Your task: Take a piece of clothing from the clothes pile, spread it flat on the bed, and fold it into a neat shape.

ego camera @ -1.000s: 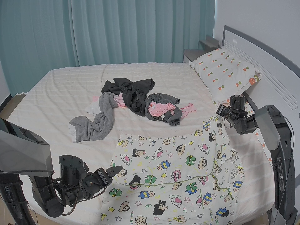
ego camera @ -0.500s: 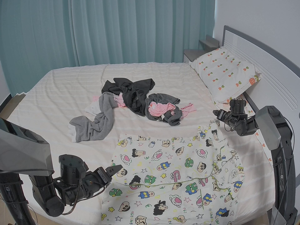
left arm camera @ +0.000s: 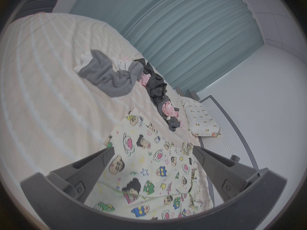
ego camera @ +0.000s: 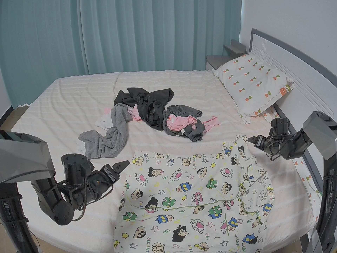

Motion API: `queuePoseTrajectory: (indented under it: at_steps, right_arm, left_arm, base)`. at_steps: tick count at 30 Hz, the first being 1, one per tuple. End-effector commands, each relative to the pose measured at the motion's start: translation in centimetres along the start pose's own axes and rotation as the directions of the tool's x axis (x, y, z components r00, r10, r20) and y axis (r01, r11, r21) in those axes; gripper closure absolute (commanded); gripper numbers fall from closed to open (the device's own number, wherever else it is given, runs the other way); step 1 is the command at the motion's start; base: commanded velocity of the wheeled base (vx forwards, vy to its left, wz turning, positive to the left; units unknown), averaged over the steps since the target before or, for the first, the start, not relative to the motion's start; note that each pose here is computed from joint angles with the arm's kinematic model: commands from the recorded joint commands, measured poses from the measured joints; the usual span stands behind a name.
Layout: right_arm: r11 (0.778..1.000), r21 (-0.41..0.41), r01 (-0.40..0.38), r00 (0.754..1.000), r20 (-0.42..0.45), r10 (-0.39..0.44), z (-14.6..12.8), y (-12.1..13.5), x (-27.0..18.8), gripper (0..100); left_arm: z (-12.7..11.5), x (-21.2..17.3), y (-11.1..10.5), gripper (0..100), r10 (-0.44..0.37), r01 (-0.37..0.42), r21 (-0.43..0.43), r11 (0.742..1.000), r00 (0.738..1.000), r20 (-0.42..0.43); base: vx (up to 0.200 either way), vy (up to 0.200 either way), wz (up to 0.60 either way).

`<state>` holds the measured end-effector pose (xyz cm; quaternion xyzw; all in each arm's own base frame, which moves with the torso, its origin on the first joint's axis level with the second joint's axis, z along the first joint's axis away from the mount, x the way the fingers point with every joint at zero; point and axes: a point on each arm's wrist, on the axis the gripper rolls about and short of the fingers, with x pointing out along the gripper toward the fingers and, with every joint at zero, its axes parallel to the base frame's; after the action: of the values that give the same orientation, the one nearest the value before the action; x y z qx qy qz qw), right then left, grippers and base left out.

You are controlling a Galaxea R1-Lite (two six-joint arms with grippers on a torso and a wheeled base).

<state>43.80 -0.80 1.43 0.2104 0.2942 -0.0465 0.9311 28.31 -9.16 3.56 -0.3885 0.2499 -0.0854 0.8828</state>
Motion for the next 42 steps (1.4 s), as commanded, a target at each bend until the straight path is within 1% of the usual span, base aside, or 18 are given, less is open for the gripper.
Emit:
queuePoseTrajectory:
  at_steps: [1, 2, 4, 5, 6, 8, 9, 11, 15, 21, 27, 32, 37, 42]
  right_arm:
    - [0.995, -0.010, -0.100, 0.995, 0.006, 0.100, -0.7, 0.9, -7.3, 0]
    - [0.995, -0.013, -0.101, 0.995, 0.002, 0.101, -1.0, 0.9, -7.5, 0]
    - [0.995, -0.010, -0.100, 0.995, -0.013, 0.100, -2.5, 0.4, -7.9, 0]
    - [0.995, -0.009, -0.100, 0.995, -0.017, 0.100, -2.7, 0.3, -8.0, 0]
    - [0.993, -0.012, -0.114, 0.993, -0.035, 0.113, -3.6, 0.2, -8.1, 0]
    - [0.989, -0.010, -0.149, 0.986, -0.073, 0.148, -4.9, 0.1, -8.2, 0]
    - [0.987, -0.006, -0.159, 0.984, -0.086, 0.158, -5.3, -0.1, -8.2, 0]
    - [0.983, 0.001, -0.182, 0.979, -0.093, 0.181, -6.0, -0.4, -8.1, 0]
    - [0.981, 0.002, -0.196, 0.978, -0.074, 0.196, -6.5, -0.6, -8.2, 0]
    - [0.978, -0.006, -0.211, 0.975, -0.079, 0.210, -7.3, -0.6, -8.2, 0]
    - [0.977, -0.010, -0.213, 0.974, -0.080, 0.212, -7.5, -0.5, -8.2, 0]
    - [0.977, -0.009, -0.211, 0.974, -0.081, 0.210, -7.5, -0.6, -8.1, 0]
    - [0.978, -0.007, -0.210, 0.974, -0.083, 0.209, -7.6, -0.6, -8.1, 0]
    - [0.977, -0.008, -0.212, 0.974, -0.083, 0.210, -7.7, -0.6, -8.0, 0]
  left_arm:
    - [4.6, 4.0, 0.4, 0, -0.028, 0.027, 0.044, 0.999, 1.000, 0.006]
    - [4.7, 4.3, 0.3, 0, -0.035, 0.035, 0.043, 0.998, 0.999, -0.006]
    - [5.2, 5.2, -0.2, 0, -0.074, 0.077, 0.055, 0.995, 0.995, -0.064]
    - [5.2, 5.3, -0.3, 0, -0.078, 0.082, 0.058, 0.995, 0.995, -0.068]
    - [5.2, 6.1, -0.1, 0, -0.074, 0.082, 0.084, 0.993, 0.992, -0.101]
    - [5.1, 7.7, 0.4, 0, -0.041, 0.061, 0.145, 0.988, 0.990, -0.133]
    - [5.0, 8.1, 0.6, 0, -0.029, 0.052, 0.161, 0.985, 0.990, -0.141]
    - [4.7, 9.3, 0.9, 0, -0.007, 0.037, 0.174, 0.984, 0.985, -0.170]
    - [4.1, 10.3, 1.1, 0, 0.013, 0.024, 0.173, 0.985, 0.978, -0.210]
    - [3.1, 11.9, 1.7, 0, 0.020, 0.022, 0.175, 0.984, 0.972, -0.233]
    - [1.8, 13.5, 2.3, 0, 0.029, 0.018, 0.185, 0.983, 0.968, -0.250]
    - [1.8, 14.5, 2.6, 0, 0.042, 0.002, 0.194, 0.981, 0.974, -0.223]
    - [1.4, 15.4, 3.7, 0, 0.079, -0.026, 0.252, 0.967, 0.976, -0.204]
    - [1.3, 15.9, 3.9, 0, 0.089, -0.037, 0.261, 0.965, 0.978, -0.191]
  base:
    - [0.000, 0.000, 0.00]
    - [0.000, 0.000, 0.00]
    - [0.000, 0.000, 0.00]
    - [0.000, 0.000, 0.00]
    - [0.000, 0.000, 0.00]
    - [0.000, 0.000, 0.00]
    - [0.000, 0.000, 0.00]
    - [0.000, 0.000, 0.00]
    - [0.000, 0.000, 0.00]
    - [0.000, 0.000, 0.00]
    - [0.000, 0.000, 0.00]
    - [0.000, 0.000, 0.00]
    - [0.000, 0.000, 0.00]
    - [0.000, 0.000, 0.00]
